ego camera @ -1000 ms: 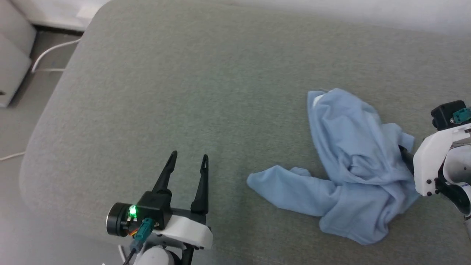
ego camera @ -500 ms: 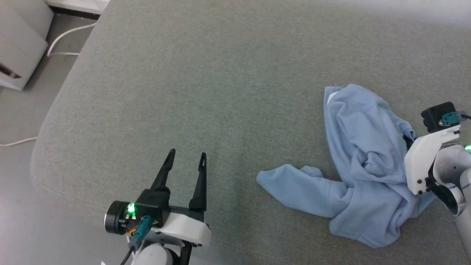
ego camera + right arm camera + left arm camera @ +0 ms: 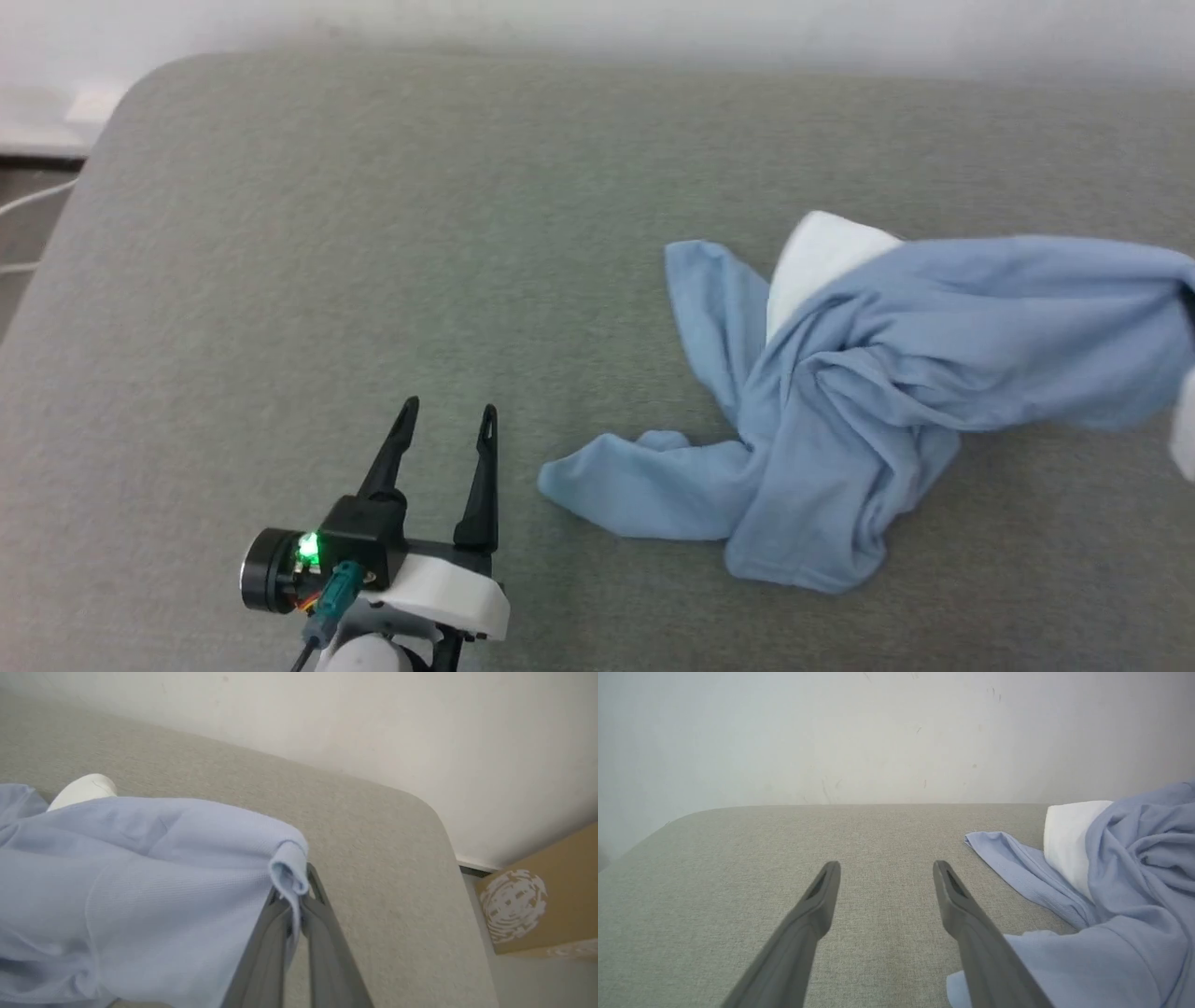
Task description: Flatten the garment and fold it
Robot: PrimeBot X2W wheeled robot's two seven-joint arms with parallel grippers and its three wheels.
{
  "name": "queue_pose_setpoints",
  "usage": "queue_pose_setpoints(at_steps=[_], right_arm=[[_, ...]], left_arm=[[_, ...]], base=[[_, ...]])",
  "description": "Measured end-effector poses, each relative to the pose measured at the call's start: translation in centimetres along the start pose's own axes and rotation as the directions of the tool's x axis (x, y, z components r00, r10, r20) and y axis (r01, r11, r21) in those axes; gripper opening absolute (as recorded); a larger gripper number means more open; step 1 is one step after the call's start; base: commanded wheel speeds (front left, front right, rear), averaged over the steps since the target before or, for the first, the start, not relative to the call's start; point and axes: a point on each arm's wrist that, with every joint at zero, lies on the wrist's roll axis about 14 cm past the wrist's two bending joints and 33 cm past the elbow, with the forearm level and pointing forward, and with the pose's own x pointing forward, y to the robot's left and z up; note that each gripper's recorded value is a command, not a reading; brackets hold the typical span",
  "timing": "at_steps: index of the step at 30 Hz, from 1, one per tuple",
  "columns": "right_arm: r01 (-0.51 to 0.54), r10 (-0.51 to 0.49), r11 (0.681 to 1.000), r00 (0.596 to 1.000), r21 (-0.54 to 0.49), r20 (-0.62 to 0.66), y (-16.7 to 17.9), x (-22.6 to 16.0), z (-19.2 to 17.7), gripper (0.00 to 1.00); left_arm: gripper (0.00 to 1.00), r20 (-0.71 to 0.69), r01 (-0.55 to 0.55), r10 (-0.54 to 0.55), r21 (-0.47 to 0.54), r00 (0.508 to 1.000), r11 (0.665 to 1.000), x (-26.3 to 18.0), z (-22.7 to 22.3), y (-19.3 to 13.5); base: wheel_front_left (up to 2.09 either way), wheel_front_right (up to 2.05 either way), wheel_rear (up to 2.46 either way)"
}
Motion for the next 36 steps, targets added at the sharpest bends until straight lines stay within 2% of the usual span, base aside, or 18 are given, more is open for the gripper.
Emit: queue_pose_setpoints(at_steps=[3, 6, 10, 11, 12, 17, 24, 31, 33, 36], right_arm=[[0.129, -0.128, 0.991, 0.991, 0.034, -0.029, -4.3, -3.4, -1.4, 0.0], [0.245, -0.239, 0.969, 0.964, 0.044, -0.114, -7.6, -6.5, -4.6, 0.0], [0.312, -0.273, 0.944, 0.922, 0.11, -0.274, -8.2, -9.5, -10.9, 0.0], [0.317, -0.267, 0.94, 0.915, 0.128, -0.304, -7.8, -10.0, -12.1, 0.38], [0.32, -0.262, 0.937, 0.91, 0.143, -0.321, -7.5, -10.3, -13.0, 1.0], [0.323, -0.264, 0.927, 0.923, 0.19, -0.28, -6.4, -10.3, -13.7, 1.0], [0.28, -0.278, 0.928, 0.96, 0.246, -0.046, -4.6, -9.8, -9.2, 1.0], [0.263, -0.298, 0.922, 0.95, 0.284, 0.09, -3.4, -10.5, -6.6, 1.0], [0.274, -0.316, 0.917, 0.943, 0.291, 0.106, -3.7, -10.9, -6.4, 1.0], [0.294, -0.339, 0.907, 0.935, 0.3, 0.108, -3.9, -11.2, -6.7, 1.0]], left_arm=[[1.0, 0.019, 0.049, -0.049, 0.003, 0.999, 0.999, 0.7, 0.5, -1.5], [1.0, 0.03, 0.097, -0.097, -0.001, 0.995, 0.995, 1.3, 0.7, -3.0], [1.0, 0.037, 0.152, -0.152, -0.002, 0.988, 0.988, 1.8, 0.8, -4.7], [1.0, 0.038, 0.162, -0.162, -0.003, 0.986, 0.987, 1.9, 0.9, -5.0], [1.0, 0.04, 0.172, -0.171, -0.002, 0.984, 0.985, 2.0, 0.9, -5.3], [1.0, 0.048, 0.231, -0.231, 0.004, 0.972, 0.973, 2.5, 1.1, -6.8], [1.0, 0.038, 0.362, -0.361, 0.0, 0.932, 0.932, 4.1, 1.2, -9.7], [1.0, -0.206, 0.523, -0.499, 0.08, 0.842, 0.849, 9.7, 0.7, -12.9], [1.0, -0.288, 0.568, -0.514, 0.151, 0.808, 0.809, 11.6, 0.8, -13.5], [1.0, -0.404, 0.633, -0.528, 0.191, 0.747, 0.75, 13.5, 0.3, -14.7]], base=[[0.0, 0.0, 0.0], [0.0, 0.0, 0.0], [0.0, 0.0, 0.0], [0.0, 0.0, 0.0], [0.0, 0.0, 0.0], [0.0, 0.0, 0.0], [0.0, 0.0, 0.0], [0.0, 0.0, 0.0], [0.0, 0.0, 0.0], [0.0, 0.0, 0.0]])
